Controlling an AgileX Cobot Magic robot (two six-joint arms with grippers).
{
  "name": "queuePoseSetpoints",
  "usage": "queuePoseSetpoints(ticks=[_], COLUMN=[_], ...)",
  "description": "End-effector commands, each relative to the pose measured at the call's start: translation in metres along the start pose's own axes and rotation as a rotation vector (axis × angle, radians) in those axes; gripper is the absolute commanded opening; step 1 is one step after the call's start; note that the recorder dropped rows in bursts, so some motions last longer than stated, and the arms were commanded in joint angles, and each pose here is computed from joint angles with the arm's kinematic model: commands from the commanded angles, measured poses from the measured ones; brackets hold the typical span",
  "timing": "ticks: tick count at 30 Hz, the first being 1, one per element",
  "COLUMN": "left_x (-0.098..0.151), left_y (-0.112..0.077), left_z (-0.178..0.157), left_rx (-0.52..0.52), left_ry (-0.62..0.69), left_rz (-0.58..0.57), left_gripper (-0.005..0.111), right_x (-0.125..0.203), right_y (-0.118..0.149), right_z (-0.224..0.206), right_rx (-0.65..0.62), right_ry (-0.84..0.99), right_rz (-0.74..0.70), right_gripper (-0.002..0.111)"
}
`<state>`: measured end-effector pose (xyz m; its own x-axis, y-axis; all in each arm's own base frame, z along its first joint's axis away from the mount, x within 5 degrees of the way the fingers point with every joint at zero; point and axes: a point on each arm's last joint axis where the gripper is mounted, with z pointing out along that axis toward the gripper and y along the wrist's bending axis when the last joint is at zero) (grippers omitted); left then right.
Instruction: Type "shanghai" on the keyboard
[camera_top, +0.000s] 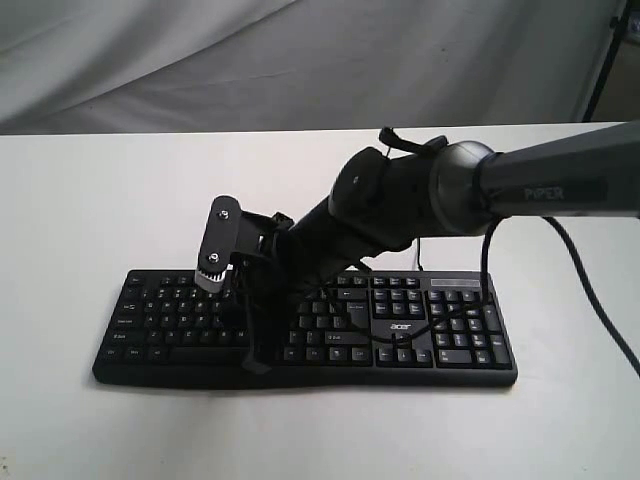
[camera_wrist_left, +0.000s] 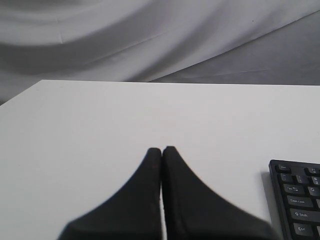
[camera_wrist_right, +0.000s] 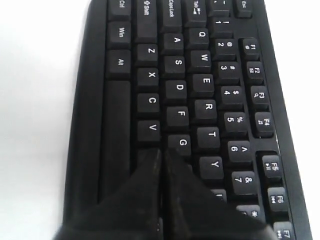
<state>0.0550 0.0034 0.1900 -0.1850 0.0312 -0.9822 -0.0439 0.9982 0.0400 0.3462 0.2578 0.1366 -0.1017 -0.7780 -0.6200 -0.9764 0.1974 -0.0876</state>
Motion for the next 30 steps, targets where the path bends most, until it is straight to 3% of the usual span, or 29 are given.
queuePoseSetpoints(ticks=[1, 16, 30], left_x=[0.001, 0.001, 0.001], left_y=[0.0, 0.0, 0.0], left_z=[0.0, 0.0, 0.0], left_rx=[0.004, 0.004, 0.004], left_ry=[-0.006, -0.006, -0.006], left_rz=[-0.001, -0.001, -0.001], left_gripper=[0.001, 0.001, 0.001], right_x=[0.0, -0.033, -0.032], right_y=[0.0, -0.008, -0.017], right_z=[-0.001, 0.005, 0.016], right_rx=[0.002, 0.013, -0.007], right_ry=[-0.01, -0.043, 0.01], right_rz=[0.026, 0.021, 0.028], right_gripper=[0.0, 0.0, 0.0])
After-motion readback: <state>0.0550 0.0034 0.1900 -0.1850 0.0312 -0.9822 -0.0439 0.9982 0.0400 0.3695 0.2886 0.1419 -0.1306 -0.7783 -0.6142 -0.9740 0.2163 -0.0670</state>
